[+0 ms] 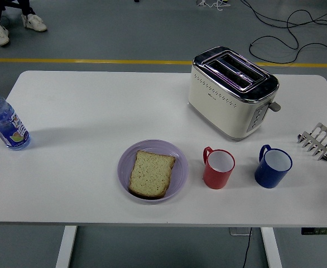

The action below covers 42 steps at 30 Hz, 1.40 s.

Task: Pick up the cup,pour liquid into bread,place the cup on the desk

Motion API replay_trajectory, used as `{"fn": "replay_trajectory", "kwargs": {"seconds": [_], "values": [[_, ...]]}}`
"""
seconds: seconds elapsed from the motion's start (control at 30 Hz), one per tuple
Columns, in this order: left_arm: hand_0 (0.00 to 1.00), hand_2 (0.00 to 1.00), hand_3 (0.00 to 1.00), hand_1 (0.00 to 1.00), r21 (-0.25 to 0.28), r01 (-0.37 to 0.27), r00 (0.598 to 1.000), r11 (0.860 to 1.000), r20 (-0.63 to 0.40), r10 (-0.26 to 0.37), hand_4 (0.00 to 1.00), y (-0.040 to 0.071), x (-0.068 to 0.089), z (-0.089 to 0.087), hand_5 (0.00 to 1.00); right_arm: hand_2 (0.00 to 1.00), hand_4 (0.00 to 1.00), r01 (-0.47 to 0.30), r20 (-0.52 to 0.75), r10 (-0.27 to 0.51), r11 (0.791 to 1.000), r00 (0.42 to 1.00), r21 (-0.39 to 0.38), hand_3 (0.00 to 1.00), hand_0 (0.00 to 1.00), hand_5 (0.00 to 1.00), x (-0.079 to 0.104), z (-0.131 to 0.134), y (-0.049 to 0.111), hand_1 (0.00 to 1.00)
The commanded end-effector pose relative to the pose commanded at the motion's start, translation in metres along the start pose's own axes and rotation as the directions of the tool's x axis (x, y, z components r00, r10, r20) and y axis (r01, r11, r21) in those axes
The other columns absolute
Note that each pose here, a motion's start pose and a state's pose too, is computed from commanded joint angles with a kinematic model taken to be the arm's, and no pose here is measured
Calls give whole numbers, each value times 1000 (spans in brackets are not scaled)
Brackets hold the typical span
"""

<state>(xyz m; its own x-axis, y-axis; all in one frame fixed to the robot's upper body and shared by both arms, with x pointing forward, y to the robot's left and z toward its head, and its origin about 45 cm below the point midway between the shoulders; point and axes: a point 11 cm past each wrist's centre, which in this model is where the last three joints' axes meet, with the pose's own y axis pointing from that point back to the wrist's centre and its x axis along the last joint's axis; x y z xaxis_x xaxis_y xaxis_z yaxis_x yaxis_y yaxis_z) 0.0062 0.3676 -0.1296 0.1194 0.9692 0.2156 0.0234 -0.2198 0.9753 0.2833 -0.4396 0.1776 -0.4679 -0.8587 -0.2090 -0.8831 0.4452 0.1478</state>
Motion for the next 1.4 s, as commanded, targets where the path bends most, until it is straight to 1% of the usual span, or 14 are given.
{"fn": "replay_trajectory", "kwargs": {"seconds": [0.03, 0.13, 0.23, 0.27, 0.43, 0.47, 0.53, 0.63, 0.67, 0.73, 0.87, 0.97, 1.1, 1.4], "values": [[663, 729, 629, 706, 0, 0, 1000, 1000, 0, 0, 384, 0, 0, 0, 932, 902, 920, -2, -25, 2, 1000, 1000, 4, 929, 842, 95, 1, 0, 1, 803], [663, 729, 629, 706, 3, -2, 1000, 1000, 2, 2, 384, 0, 1, -2, 932, 902, 920, -11, -107, 12, 1000, 994, 15, 929, 842, 95, 3, 2, 4, 803], [663, 729, 629, 706, 6, -3, 1000, 1000, 8, 3, 384, 0, 2, -4, 932, 902, 920, -21, -212, 27, 999, 977, 28, 929, 842, 95, 6, 7, 12, 803], [663, 729, 629, 706, 8, -3, 1000, 1000, 9, 3, 385, 0, 2, -5, 933, 937, 934, -26, -240, 33, 999, 970, 34, 971, 878, 86, 7, 8, 14, 833], [663, 729, 629, 706, 10, -2, 1000, 1000, 7, 2, 385, 0, 1, -6, 933, 937, 934, -31, -316, 40, 999, 948, 33, 971, 878, 86, 6, 20, 22, 833], [662, 728, 629, 706, 9, -1, 1000, 1000, 6, 1, 384, 0, 1, -6, 932, 936, 936, -27, -329, 36, 999, 944, 32, 985, 899, 72, 4, 23, 24, 844], [662, 728, 629, 706, 9, -1, 1000, 1000, 7, 1, 384, 0, 1, -6, 932, 936, 936, -14, -335, 21, 1000, 942, 24, 985, 899, 72, 1, 28, 28, 844], [662, 728, 629, 706, 8, -2, 1000, 1000, 5, 2, 384, 0, 2, -6, 932, 936, 936, 30, -368, -23, 999, 929, 14, 985, 899, 72, -8, 36, 41, 844], [663, 728, 630, 706, 8, -2, 1000, 1000, 5, 2, 385, 0, 2, -6, 934, 943, 937, 35, -370, -28, 999, 928, 13, 979, 899, 78, -9, 36, 42, 846], [663, 728, 630, 706, 4, -2, 1000, 1000, 0, 2, 385, 0, 2, -4, 934, 943, 937, 60, -367, -53, 998, 929, 8, 979, 899, 78, -15, 38, 50, 846], [663, 728, 629, 706, 1, -3, 1000, 1000, 0, 3, 384, 0, 3, -2, 933, 943, 944, 83, -360, -78, 997, 930, -2, 985, 901, 77, -21, 43, 59, 849], [663, 728, 629, 706, -3, -5, 1000, 1000, -2, 5, 384, 0, 4, -1, 933, 943, 944, 86, -361, -86, 996, 929, -16, 985, 901, 77, -24, 52, 67, 849], [663, 727, 629, 703, -6, -6, 1000, 1000, 0, 6, 384, 0, 4, 2, 934, 939, 950, 88, -386, -88, 996, 918, -19, 998, 904, 86, -30, 64, 70, 847], [662, 727, 629, 703, -7, -4, 1000, 1000, -1, 4, 384, 0, 3, 3, 934, 937, 952, 84, -418, -86, 996, 904, -25, 998, 906, 90, -40, 84, 67, 850]]}}
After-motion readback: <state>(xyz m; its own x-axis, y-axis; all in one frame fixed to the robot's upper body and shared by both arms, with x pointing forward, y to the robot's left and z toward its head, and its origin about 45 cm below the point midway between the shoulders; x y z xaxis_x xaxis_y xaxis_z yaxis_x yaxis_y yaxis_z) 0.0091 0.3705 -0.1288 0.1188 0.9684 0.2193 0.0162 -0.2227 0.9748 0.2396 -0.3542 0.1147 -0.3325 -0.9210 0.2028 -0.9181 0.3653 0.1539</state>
